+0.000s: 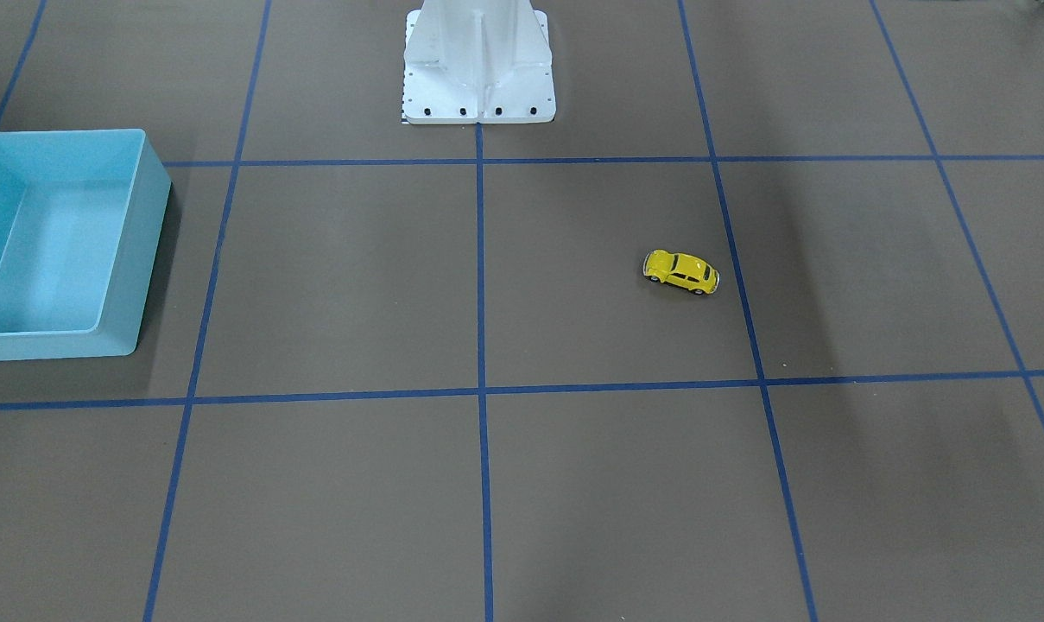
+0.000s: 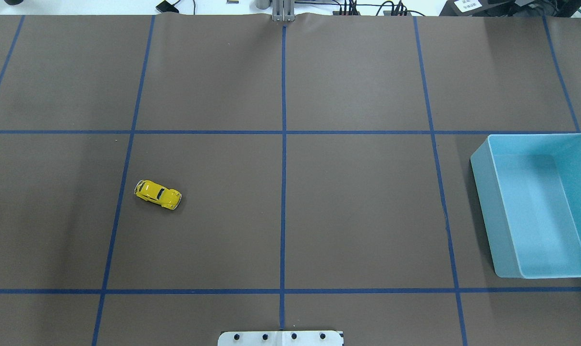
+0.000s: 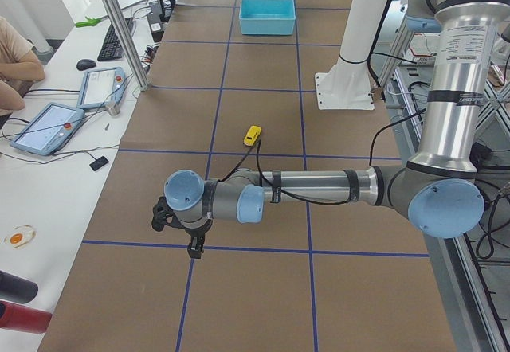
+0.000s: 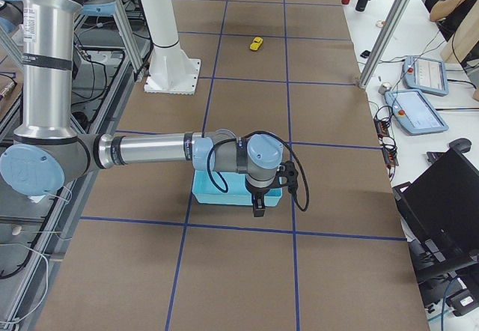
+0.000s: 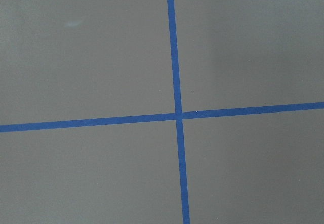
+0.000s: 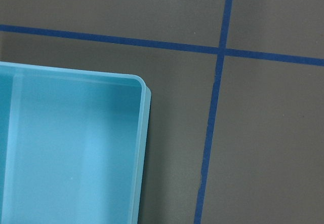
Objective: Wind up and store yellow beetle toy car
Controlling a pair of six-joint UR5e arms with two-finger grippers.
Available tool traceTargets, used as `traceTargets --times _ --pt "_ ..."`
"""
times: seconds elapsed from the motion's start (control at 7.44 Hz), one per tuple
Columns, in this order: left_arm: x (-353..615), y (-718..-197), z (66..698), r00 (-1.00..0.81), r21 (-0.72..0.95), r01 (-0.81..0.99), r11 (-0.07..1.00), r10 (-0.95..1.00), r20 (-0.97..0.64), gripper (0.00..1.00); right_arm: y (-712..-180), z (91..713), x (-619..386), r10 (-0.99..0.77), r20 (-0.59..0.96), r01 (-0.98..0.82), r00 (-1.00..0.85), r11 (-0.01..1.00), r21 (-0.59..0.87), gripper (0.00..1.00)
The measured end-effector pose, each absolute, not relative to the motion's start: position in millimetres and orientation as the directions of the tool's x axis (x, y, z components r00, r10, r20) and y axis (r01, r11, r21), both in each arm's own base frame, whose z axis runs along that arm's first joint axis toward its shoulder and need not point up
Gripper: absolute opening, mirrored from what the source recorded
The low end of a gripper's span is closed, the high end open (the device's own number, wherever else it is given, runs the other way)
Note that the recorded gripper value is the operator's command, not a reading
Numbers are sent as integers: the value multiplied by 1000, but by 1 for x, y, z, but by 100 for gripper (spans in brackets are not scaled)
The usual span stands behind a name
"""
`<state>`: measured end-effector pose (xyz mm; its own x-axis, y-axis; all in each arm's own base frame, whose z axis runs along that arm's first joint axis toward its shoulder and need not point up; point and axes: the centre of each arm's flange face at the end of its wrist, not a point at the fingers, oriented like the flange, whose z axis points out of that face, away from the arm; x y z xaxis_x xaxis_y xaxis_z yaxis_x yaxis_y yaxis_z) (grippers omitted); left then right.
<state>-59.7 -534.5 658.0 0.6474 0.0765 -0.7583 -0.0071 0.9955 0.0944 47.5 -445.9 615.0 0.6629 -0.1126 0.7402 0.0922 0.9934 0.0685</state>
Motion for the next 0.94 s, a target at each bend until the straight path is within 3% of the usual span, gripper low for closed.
traceTargets --times 0.94 --pt "-58 -533 655 639 101 -3 995 79 -766 99 -432 633 62 -77 721 73 689 997 37 100"
